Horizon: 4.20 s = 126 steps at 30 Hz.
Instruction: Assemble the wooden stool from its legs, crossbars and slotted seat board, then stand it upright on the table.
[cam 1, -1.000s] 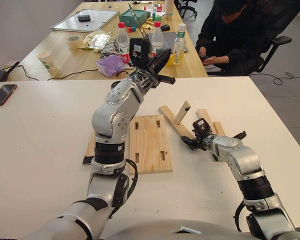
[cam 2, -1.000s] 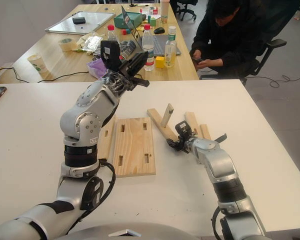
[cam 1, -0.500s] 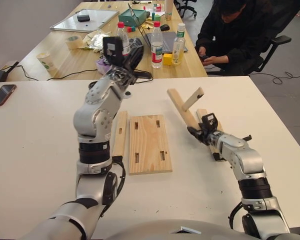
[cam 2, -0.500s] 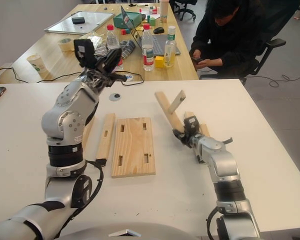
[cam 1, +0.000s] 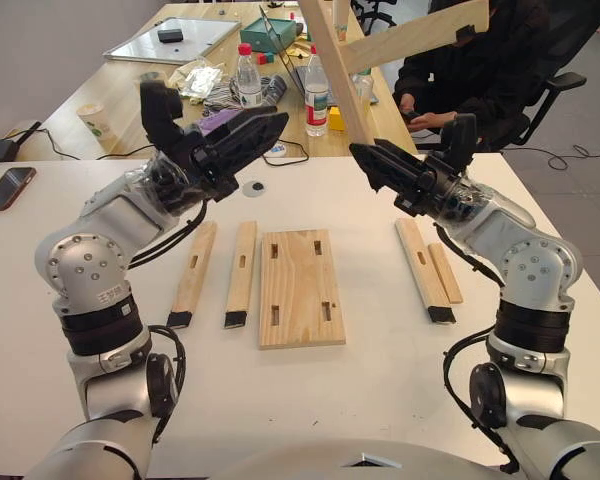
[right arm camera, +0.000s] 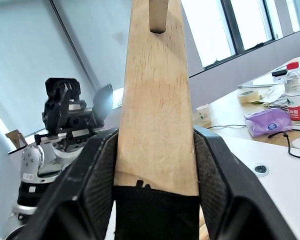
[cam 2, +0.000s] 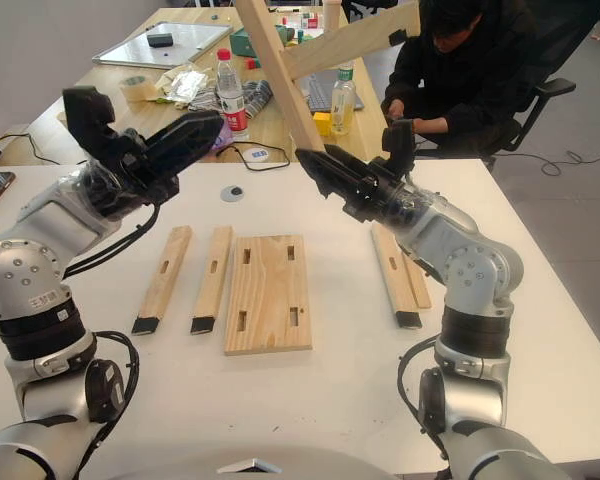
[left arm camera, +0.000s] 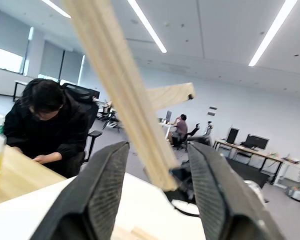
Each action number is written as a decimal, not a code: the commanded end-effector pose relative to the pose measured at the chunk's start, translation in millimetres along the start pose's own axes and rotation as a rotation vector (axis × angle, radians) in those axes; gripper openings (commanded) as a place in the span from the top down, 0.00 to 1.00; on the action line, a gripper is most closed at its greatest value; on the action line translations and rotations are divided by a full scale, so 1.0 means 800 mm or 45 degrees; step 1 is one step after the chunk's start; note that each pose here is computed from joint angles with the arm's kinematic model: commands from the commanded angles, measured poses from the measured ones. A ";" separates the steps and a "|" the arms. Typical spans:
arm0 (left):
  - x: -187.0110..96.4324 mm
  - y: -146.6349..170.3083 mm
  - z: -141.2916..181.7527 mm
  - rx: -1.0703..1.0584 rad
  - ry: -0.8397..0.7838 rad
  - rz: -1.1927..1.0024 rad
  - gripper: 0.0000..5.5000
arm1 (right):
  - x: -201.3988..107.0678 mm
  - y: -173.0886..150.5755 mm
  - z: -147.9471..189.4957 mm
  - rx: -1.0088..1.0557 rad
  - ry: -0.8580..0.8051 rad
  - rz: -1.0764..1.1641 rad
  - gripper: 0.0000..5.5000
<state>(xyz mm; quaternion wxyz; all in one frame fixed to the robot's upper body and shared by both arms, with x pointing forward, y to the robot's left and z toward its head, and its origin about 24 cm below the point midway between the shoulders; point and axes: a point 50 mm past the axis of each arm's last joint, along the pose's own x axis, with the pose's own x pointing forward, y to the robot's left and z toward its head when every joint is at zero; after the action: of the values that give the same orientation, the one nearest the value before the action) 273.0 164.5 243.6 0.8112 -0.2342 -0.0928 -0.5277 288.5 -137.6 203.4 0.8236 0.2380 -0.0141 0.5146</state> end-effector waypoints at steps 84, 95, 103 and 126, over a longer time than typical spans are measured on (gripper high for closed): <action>-0.110 0.027 -0.140 0.217 0.194 0.025 0.63 | -0.085 -0.059 -0.101 -0.594 1.254 0.037 0.20; -0.108 0.033 -0.161 0.219 0.247 -0.015 0.63 | -0.068 -0.083 -0.064 -0.616 1.091 -0.124 0.25; -0.119 0.032 -0.169 0.240 0.473 -0.131 0.63 | -0.054 -0.101 -0.034 -0.539 0.880 -0.322 0.53; -0.206 0.021 -0.240 -0.018 1.163 0.025 0.63 | -0.050 -0.102 -0.038 -0.504 0.780 -0.393 0.99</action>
<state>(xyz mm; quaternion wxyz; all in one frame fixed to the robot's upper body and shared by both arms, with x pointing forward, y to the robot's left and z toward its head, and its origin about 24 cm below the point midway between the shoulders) 239.6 195.2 91.1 0.7974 -0.0020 -0.0185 -0.6031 334.3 -197.5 137.9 0.8878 -0.1071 0.1753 0.4119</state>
